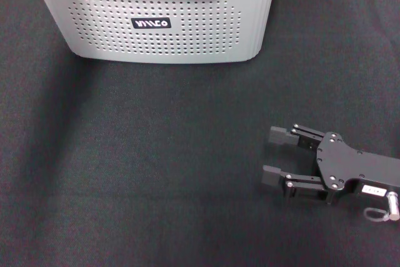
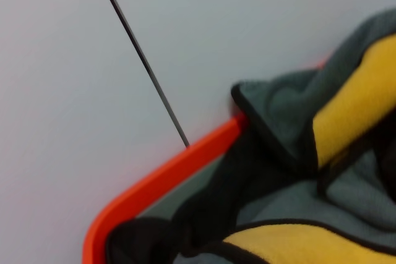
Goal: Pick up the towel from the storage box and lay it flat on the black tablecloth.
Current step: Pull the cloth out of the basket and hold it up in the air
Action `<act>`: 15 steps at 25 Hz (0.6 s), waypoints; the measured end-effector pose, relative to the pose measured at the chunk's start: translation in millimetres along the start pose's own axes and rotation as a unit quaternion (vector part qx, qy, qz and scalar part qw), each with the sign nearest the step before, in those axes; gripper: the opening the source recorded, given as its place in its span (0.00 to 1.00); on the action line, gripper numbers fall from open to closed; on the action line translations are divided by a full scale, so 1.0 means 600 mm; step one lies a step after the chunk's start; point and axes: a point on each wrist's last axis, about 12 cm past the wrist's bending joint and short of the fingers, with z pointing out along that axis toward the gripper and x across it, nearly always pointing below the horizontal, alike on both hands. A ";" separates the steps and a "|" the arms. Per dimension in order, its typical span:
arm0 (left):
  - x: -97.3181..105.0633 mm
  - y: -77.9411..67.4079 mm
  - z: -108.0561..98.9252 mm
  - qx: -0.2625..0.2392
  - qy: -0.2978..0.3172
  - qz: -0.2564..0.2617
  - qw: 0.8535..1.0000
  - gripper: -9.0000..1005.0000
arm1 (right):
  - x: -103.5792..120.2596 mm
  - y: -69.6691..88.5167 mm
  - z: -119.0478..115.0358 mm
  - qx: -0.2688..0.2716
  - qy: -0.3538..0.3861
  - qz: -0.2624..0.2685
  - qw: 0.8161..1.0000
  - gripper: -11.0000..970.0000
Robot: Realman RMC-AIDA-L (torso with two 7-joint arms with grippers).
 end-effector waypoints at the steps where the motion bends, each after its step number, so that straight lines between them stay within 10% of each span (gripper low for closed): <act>1: -0.004 0.001 -0.009 0.000 -0.013 -0.005 1.000 0.18 | 0.001 0.001 -0.001 0.001 0.000 0.000 1.000 0.86; 15: -0.035 -0.009 -0.154 0.080 -0.264 -0.017 0.961 0.06 | 0.006 0.003 -0.019 0.023 -0.012 -0.007 1.000 0.85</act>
